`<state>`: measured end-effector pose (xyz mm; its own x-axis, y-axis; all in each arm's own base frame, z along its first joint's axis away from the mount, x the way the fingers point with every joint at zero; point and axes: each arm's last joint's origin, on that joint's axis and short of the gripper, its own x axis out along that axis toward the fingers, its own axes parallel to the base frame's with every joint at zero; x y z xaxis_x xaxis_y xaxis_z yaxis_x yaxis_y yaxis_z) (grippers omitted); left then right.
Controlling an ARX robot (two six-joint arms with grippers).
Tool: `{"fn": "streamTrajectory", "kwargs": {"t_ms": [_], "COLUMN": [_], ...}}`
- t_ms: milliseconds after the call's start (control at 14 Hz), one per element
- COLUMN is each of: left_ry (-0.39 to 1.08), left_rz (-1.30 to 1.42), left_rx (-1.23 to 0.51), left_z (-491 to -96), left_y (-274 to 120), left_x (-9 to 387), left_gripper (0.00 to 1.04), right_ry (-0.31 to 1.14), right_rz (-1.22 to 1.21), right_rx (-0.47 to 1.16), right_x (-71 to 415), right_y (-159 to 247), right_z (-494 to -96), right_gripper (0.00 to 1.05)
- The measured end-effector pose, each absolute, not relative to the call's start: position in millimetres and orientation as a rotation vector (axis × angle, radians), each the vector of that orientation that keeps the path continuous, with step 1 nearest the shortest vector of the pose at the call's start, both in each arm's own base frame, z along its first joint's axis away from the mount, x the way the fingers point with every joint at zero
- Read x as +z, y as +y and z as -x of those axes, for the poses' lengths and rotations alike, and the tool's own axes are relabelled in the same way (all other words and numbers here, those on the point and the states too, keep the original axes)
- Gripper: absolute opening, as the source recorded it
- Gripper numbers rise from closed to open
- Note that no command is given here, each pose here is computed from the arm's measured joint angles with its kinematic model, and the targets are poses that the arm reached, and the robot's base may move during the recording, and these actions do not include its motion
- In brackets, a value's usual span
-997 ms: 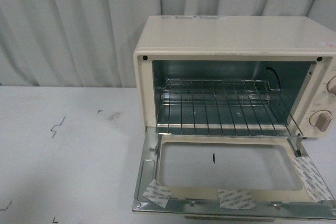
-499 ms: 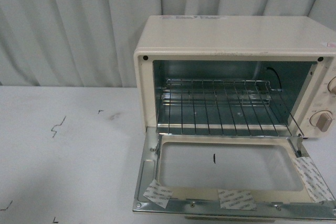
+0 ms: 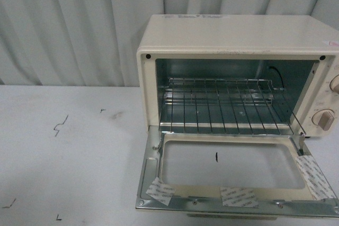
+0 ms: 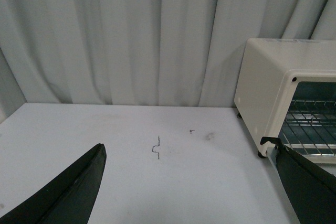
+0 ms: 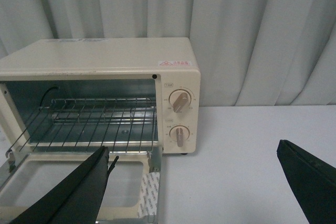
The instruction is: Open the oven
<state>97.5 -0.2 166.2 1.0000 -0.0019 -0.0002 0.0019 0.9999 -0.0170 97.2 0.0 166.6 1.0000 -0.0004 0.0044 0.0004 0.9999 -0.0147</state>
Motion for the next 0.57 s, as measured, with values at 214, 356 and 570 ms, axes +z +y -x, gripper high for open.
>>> {"fn": "streamTrajectory", "kwargs": {"t_ms": [214,356,570], "left_ry": [-0.001,0.001,-0.001], "left_rz": [0.017,0.017,0.017], "left_rx": [-0.002,-0.001,0.000], "left_z": [-97.5,-97.5,-97.5], "left_y": [-0.2,-0.2,-0.1], "left_x": [166.3,166.1,166.3], "left_gripper": [0.98,0.98,0.98], "right_ry": [-0.004,-0.002,-0.004], "right_rz": [0.015,0.015,0.015], "right_rx": [0.000,0.000,0.000], "right_x": [166.6,166.5,166.7], "right_y": [0.0,0.0,0.0], "right_z": [-97.2,-97.2,-97.3], "right_gripper": [0.98,0.98,0.98]}}
